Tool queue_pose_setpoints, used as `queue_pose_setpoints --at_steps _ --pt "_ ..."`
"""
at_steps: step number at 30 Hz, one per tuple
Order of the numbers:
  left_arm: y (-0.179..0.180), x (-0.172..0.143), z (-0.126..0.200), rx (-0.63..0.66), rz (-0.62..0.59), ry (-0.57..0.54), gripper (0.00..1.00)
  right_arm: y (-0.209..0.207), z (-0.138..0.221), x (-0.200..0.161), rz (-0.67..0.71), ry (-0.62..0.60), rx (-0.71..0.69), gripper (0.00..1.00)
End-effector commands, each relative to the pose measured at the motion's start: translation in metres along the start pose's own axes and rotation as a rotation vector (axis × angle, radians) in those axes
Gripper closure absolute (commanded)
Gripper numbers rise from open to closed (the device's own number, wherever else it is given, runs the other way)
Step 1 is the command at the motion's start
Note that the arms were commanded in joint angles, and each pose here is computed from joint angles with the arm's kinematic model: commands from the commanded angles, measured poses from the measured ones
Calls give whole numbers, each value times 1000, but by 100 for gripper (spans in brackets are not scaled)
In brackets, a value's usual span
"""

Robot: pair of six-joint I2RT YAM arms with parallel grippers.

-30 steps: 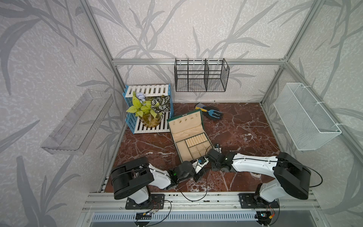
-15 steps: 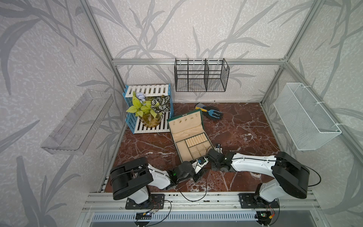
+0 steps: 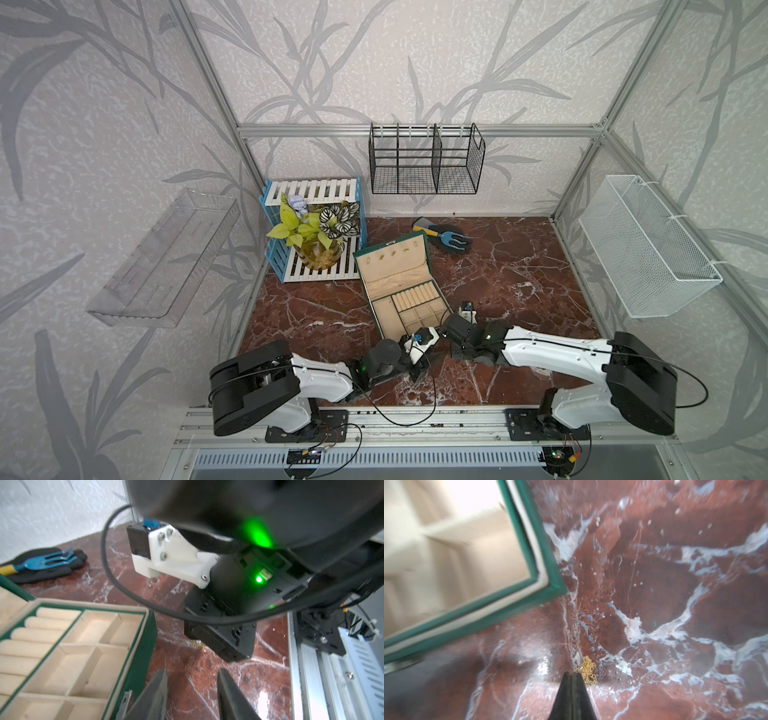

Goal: Put jewelry chain into jewelry box
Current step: Pick up the necklace from the center of the board.

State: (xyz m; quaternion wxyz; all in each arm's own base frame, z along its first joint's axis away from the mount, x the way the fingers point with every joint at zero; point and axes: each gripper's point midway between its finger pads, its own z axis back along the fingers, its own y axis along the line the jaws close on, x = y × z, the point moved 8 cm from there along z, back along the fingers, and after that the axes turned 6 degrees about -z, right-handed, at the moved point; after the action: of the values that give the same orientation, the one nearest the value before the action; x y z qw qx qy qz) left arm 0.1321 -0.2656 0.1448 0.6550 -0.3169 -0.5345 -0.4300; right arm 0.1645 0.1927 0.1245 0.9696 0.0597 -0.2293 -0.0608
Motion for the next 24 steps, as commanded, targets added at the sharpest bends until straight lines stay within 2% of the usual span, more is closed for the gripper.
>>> queue_pose_setpoints --at_steps 1,11,16,24 --pt "3 17 5 15 22 -72 57 -6 18 6 34 -60 19 96" --pt "11 37 6 2 43 -172 54 1 73 35 41 -244 245 96" --pt "14 48 -9 -18 36 -224 51 2 104 48 73 -329 337 96" --pt "12 48 -42 -76 -1 -225 45 7 130 61 82 -401 425 96"
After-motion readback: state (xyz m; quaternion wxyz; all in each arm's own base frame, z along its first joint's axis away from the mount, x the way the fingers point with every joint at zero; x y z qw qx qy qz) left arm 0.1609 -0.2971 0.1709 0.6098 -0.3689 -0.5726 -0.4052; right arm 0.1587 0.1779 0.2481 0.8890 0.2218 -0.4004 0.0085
